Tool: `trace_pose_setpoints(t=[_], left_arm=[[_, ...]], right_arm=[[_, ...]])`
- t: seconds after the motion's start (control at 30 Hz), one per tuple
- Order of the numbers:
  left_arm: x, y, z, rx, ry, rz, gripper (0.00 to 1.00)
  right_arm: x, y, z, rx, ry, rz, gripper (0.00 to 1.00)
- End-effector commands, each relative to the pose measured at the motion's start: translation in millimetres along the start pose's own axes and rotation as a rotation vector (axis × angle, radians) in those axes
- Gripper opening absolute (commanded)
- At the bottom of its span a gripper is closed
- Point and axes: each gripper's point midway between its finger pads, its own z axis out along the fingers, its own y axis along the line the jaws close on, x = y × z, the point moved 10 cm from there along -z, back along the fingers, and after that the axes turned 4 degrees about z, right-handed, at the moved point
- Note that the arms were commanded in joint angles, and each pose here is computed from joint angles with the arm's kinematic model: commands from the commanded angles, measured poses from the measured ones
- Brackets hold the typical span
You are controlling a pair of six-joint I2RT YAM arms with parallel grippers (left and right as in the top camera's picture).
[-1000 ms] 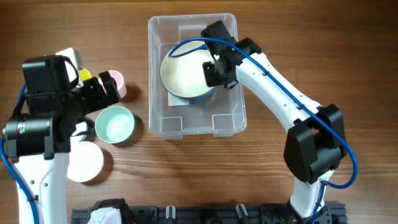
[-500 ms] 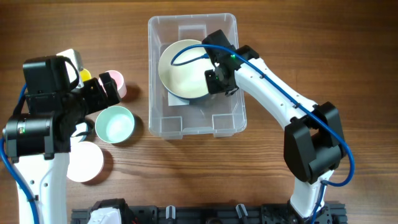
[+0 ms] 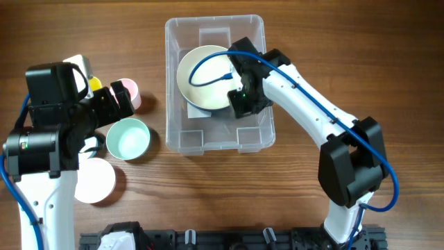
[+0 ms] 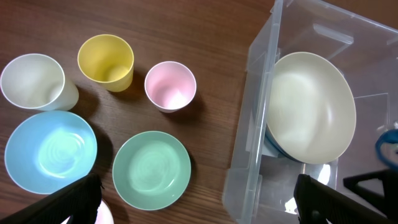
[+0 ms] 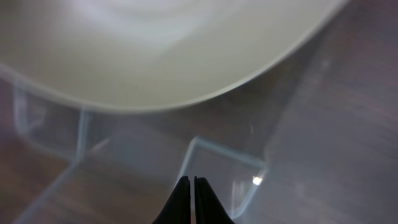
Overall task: Pack container
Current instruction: 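Adjust the cream bowl onto the teal stack, then release and withdraw right gripper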
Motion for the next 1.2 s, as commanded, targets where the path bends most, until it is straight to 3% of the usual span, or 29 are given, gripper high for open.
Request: trace_pose_setpoints(t=[0.0, 0.2, 0.53, 0.73, 1.17], left_arm=[[-2.3, -0.3, -1.4, 0.01, -0.005, 0.002, 1.0], [-2.2, -0.3, -1.4, 0.01, -0.004, 0.002, 1.0], [-2.2, -0.3, -1.4, 0.01, -0.004, 0.002, 1.0], [-2.2, -0.3, -1.4, 0.01, -0.004, 0.002, 1.0], [-1.9, -0.2, -1.4, 0.01, -0.003, 0.002, 1.0]], right_arm=[[12.3, 29.4, -12.6, -0.109, 0.02, -0.229, 0.04], [16.0, 53.1, 2.7, -0.098, -0.022, -0.351, 0.04], [8.6, 51.8, 40.9, -0.101, -0.083, -0.341, 0.04], [-12.6, 45.3, 39.7, 0.048, -0.239, -0.213, 0.04], [-23.1, 35.0, 35.5, 0.189, -0.342, -0.073, 0.04]])
